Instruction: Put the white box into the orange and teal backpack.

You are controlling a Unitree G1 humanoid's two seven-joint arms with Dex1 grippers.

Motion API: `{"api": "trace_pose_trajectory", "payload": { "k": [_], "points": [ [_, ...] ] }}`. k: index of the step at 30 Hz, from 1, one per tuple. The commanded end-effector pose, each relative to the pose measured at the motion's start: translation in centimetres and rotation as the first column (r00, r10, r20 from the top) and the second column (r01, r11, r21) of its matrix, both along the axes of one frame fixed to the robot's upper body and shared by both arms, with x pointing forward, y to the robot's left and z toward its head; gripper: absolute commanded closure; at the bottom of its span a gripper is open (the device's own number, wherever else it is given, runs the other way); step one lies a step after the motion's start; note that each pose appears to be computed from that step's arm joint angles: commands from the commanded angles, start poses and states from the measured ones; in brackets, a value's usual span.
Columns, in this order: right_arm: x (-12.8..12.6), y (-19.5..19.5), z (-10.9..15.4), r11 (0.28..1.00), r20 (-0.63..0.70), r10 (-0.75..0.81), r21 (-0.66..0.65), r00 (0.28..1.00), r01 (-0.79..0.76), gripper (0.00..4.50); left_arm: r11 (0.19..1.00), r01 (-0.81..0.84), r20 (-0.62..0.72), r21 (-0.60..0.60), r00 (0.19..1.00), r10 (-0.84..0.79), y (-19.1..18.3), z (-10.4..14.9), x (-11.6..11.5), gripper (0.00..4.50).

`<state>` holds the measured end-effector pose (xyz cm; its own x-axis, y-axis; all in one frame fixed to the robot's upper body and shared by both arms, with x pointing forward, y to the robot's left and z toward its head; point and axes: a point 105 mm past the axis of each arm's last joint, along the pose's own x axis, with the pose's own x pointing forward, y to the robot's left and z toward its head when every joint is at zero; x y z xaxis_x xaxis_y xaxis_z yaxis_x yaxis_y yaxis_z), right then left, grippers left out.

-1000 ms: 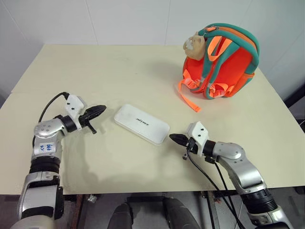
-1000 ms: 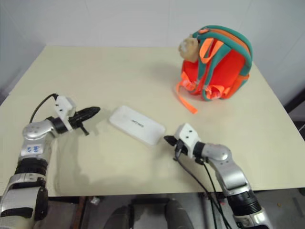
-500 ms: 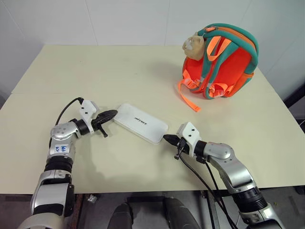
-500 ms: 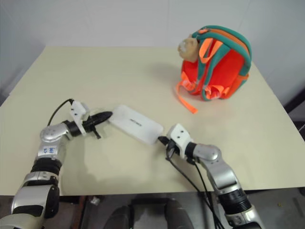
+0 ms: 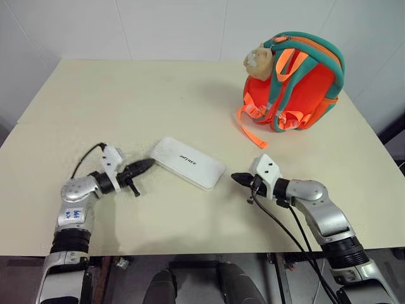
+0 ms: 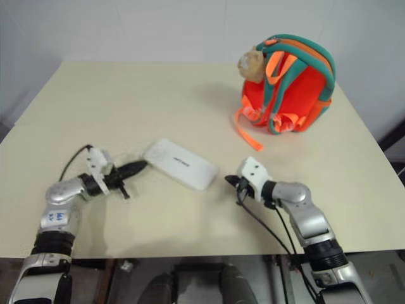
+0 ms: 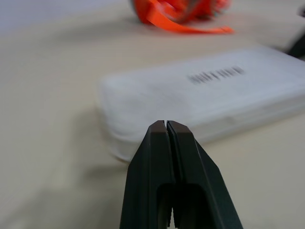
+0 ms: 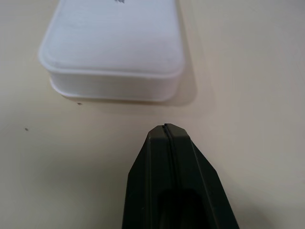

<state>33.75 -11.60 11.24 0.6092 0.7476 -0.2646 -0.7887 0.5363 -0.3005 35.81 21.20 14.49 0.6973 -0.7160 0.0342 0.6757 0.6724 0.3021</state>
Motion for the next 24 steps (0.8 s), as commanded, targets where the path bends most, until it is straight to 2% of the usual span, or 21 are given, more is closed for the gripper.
{"api": "trace_pose_trajectory", "payload": {
  "k": [1, 7, 15, 24],
  "points": [
    [-0.2, 0.8, 1.2, 0.999, 0.039, 0.040, 0.023, 0.998, -0.041, 4.50, 0.998, -0.060, 0.124, 0.002, 0.991, 0.059, 0.8, 3.0, 0.8, 4.44],
    [-1.1, 2.3, 1.0, 0.996, 0.012, 0.078, 0.040, 0.997, -0.079, 4.50, 0.988, -0.150, 0.134, 0.044, 0.981, 0.143, 1.4, 3.1, 2.4, 4.44],
    [-1.6, 4.2, 0.9, 0.994, -0.007, 0.086, 0.066, 0.996, -0.085, 4.50, 0.978, -0.191, 0.051, 0.079, 0.981, 0.188, 0.3, 0.6, 4.8, 4.44],
    [-1.4, 4.6, 1.0, 0.995, -0.006, 0.062, 0.084, 0.998, -0.062, 4.50, 0.997, -0.070, 0.010, 0.022, 0.997, 0.070, -2.0, 0.0, 4.7, 4.44]
  ]
}}
